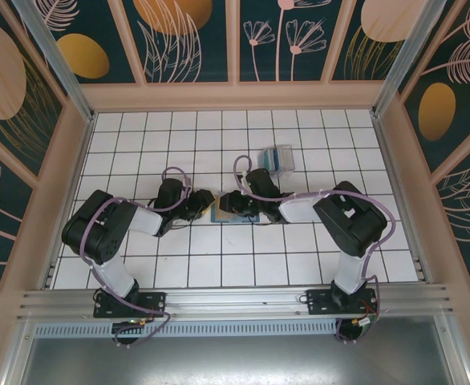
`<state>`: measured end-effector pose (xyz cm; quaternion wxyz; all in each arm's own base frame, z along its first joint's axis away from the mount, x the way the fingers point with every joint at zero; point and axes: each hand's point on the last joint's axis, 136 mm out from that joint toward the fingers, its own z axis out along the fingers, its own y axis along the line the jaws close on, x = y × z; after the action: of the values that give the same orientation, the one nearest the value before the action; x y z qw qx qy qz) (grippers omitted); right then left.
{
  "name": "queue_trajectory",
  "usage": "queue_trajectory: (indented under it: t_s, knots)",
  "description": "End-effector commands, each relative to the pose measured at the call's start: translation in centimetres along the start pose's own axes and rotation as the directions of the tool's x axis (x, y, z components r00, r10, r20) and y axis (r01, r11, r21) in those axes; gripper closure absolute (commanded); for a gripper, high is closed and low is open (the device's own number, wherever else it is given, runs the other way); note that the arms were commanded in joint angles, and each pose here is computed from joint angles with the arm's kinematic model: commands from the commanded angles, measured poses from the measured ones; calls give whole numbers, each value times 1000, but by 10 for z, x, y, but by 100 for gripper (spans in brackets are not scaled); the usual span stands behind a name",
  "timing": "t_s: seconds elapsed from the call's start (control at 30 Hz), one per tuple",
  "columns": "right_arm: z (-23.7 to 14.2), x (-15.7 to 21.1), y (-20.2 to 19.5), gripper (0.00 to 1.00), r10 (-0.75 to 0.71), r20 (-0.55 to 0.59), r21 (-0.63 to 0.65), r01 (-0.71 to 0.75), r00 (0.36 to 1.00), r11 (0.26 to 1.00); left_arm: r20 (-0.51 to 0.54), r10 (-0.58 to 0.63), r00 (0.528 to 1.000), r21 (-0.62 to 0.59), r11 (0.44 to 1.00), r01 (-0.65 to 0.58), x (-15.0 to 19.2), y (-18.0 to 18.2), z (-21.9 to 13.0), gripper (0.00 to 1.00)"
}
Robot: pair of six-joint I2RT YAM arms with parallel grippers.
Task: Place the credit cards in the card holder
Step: Flip over the card slot in the card holder.
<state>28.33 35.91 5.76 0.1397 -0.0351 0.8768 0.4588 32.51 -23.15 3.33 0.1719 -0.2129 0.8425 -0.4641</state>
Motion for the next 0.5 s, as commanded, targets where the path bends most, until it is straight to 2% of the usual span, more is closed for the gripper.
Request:
queue_trajectory:
  t_s: [0.0, 0.2, 0.33, 0.47]
  knots:
    - [-1, -1, 10, 61, 14, -9, -72, -14, 1000, 997, -6, -25, 1000, -56, 998, 24, 7, 20, -3, 59]
    - [-11, -12, 17, 53, 7, 9, -118, -6, 1000, 993, -43, -8, 999, -47, 999, 6, 9, 17, 4, 58]
    - [-8, -14, 0, 53, 57, 11, -98, -55, 998, 994, -64, -2, 998, -47, 999, -1, 9, 17, 9, 58]
    - [0, -3, -10, 56, 132, -19, -142, -134, 991, 981, -48, 2, 999, -48, 999, -4, 7, 15, 7, 57]
